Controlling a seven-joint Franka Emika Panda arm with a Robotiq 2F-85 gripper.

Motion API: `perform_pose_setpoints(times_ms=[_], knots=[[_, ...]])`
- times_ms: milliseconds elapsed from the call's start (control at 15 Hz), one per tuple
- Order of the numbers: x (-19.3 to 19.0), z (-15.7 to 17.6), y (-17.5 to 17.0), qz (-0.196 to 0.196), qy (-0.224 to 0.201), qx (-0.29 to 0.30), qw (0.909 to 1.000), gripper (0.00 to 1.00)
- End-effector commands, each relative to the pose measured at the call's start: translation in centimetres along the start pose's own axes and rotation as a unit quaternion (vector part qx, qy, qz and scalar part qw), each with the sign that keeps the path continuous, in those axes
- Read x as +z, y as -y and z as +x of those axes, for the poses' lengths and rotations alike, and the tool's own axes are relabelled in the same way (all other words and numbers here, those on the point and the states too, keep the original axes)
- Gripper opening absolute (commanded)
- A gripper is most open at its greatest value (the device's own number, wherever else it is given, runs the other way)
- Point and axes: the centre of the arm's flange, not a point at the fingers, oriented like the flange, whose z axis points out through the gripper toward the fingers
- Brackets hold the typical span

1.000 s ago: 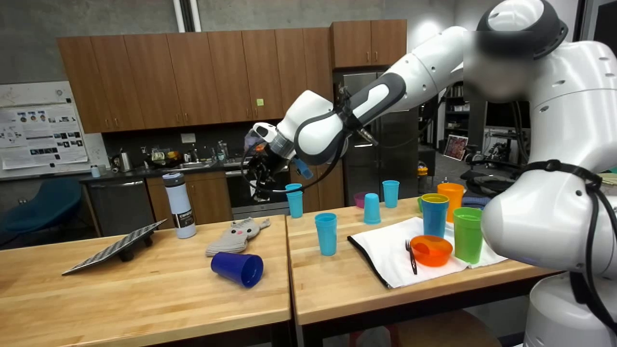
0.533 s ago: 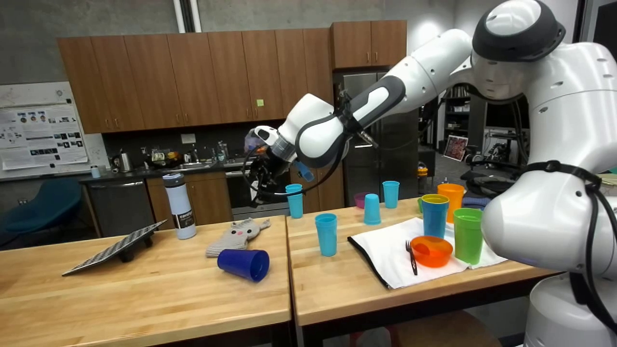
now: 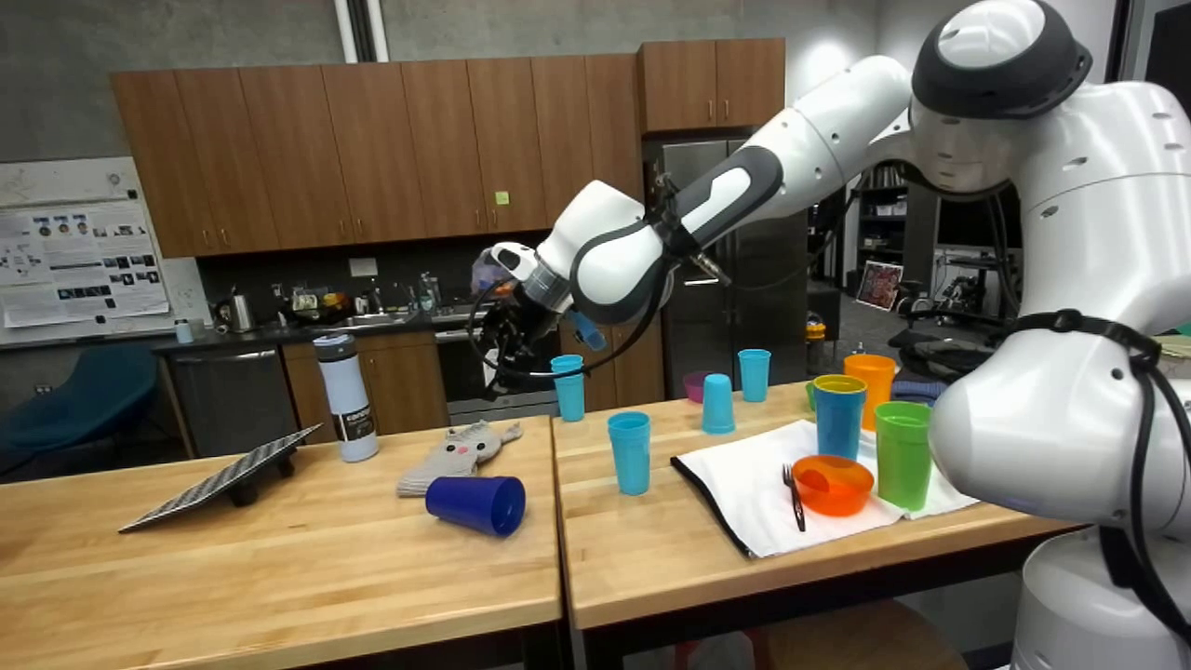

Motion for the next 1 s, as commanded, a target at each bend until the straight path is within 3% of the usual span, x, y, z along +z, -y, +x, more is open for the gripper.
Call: perform_pose_setpoints(times_ms=[0, 200, 467, 667, 933], knots=[[0.0, 0.0, 0.0, 0.0, 0.0, 0.0, 1.0, 1.0], [0.0, 0.0, 0.0, 0.0, 0.0, 0.0, 1.0, 1.0], [1.2, 0.5, -3.3, -0.001, 0.064, -0.083, 0.9944, 1.0], [-0.2, -0.1, -5.9, -0.043, 0.116, -0.077, 0.9894, 1.0], [-0.6, 2.9, -6.9, -0.083, 0.181, -0.064, 0.9779, 1.0]])
